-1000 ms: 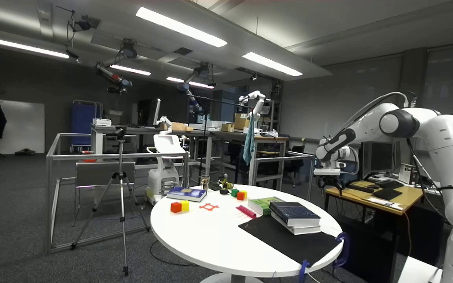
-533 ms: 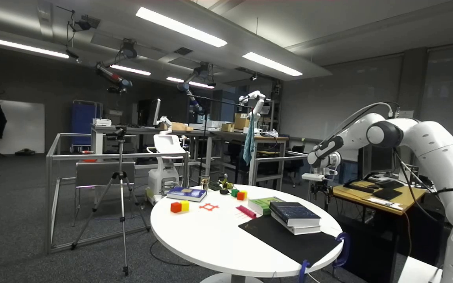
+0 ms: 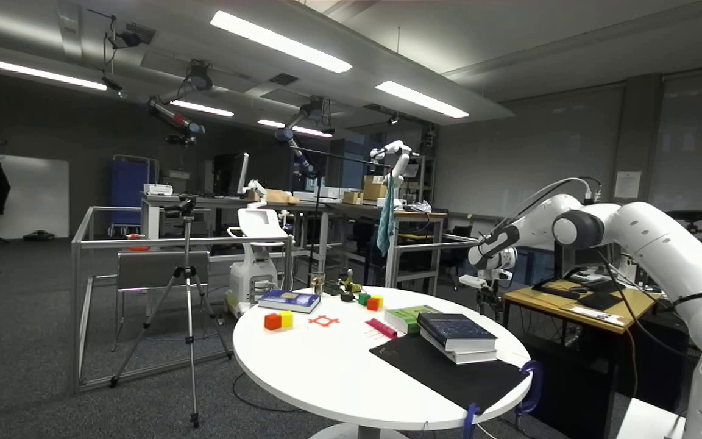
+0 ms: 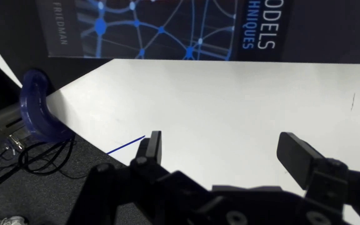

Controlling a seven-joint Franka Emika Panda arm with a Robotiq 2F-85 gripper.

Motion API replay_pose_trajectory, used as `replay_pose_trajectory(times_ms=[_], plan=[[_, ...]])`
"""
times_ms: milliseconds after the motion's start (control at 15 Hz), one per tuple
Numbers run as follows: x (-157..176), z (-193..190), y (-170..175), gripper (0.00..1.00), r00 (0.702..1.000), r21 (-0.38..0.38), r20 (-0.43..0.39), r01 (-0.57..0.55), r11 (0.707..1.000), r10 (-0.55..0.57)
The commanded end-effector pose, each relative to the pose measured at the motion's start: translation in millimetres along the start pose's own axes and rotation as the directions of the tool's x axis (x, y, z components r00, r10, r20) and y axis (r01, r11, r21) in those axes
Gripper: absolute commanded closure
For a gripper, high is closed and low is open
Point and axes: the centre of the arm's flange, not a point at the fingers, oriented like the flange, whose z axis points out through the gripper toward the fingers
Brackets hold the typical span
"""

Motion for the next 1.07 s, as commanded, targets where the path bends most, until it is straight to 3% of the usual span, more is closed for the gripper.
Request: replay_pose_trajectory(times_ms=[0,533,1000], plan=[[5.5,5.3,-34.8,0.00,0.998,0.019,0.015,-0.065,0.998,0.064],[12.8,24.7,-59.3,0.00,0.996,0.016,0.009,-0.087,0.996,0.086],[-0.1,37.7,-67.1,0.00,0.998,0.024,0.000,-0.070,0.997,0.070]])
